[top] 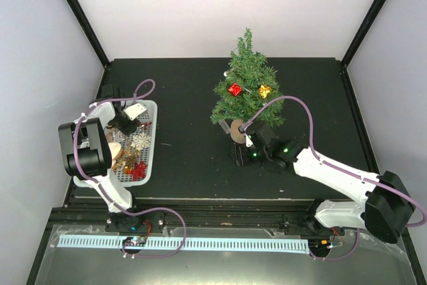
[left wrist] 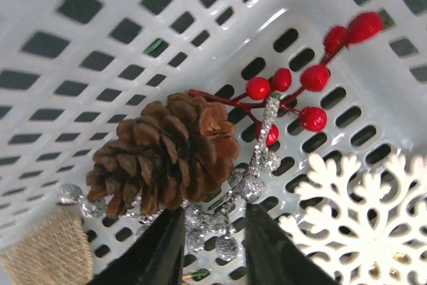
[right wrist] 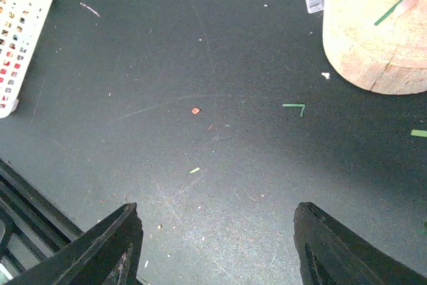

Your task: Decorate the small christmas tree

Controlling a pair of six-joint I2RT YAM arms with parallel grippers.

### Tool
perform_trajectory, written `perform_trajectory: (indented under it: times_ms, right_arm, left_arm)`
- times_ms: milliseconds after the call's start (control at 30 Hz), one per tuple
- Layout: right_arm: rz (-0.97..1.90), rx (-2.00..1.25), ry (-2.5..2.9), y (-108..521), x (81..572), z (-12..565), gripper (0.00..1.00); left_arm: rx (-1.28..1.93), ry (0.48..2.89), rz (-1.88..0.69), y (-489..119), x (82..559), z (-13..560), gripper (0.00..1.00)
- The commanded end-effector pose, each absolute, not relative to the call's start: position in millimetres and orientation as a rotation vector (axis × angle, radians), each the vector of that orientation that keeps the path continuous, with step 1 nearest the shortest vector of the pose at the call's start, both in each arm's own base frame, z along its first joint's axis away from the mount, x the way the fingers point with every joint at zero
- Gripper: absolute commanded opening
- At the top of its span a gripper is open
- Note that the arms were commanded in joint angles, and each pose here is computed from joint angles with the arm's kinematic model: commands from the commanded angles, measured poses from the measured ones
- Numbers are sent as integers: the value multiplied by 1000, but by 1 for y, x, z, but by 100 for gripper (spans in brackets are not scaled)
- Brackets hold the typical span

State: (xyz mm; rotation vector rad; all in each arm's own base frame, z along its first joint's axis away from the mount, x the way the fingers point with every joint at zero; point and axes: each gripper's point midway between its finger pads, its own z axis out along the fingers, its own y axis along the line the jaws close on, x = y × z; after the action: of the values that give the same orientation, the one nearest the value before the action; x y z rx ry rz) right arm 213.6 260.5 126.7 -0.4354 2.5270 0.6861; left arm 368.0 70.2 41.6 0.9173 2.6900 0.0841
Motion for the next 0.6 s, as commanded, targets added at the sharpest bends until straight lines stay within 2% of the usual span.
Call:
perform_trajectory:
  times_ms: [0,133,367,567]
  right_arm:
    - [709,-434,2504,261,212,131,63]
    - [704,-435,2507,261,212,129,63]
    - [719,-440,2506,265,213,130,63]
    - [715,-444,2510,265,213,129,63]
  left_arm:
    - [914,2686,67,67,366,41,33]
    - [914,2688,62,66,366,39,39]
    - [918,2697,103,72,369,30,42]
    - [919,2711,98,73,368,23,27]
